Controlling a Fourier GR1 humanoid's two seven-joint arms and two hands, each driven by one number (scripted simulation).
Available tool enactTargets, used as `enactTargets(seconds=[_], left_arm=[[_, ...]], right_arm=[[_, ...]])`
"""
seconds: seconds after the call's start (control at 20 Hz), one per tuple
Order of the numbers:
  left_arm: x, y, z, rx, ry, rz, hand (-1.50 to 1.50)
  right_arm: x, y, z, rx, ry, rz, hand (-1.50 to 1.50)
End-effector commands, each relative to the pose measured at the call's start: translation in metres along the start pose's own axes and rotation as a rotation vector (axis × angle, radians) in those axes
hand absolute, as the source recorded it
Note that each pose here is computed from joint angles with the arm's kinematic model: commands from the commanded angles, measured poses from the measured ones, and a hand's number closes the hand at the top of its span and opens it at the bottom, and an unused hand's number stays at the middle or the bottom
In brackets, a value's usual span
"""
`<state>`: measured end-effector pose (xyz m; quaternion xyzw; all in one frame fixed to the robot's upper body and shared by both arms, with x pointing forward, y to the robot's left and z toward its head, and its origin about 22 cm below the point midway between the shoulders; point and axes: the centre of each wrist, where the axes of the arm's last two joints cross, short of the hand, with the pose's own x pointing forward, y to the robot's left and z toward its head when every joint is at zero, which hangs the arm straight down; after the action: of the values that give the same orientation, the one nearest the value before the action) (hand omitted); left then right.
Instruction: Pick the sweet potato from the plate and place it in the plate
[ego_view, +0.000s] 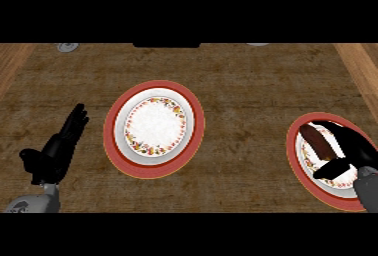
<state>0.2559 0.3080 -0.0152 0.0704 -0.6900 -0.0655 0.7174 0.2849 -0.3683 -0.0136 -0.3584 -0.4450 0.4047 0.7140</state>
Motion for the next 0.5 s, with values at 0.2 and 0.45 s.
enactTargets(seconds=[0.2, 0.45], left_arm=[[0.001, -0.007, 0.000, -0.012, 0.007, 0.020, 0.00], [-0.014, -0.008, -0.006, -0.001, 0.005, 0.004, 0.00]], right_arm=[[-0.002, 0.009, -0.017, 0.040, -0.084, 0.023, 1.50], [0.003, 0.029, -0.011, -0.021, -0.142, 0.024, 1.50]])
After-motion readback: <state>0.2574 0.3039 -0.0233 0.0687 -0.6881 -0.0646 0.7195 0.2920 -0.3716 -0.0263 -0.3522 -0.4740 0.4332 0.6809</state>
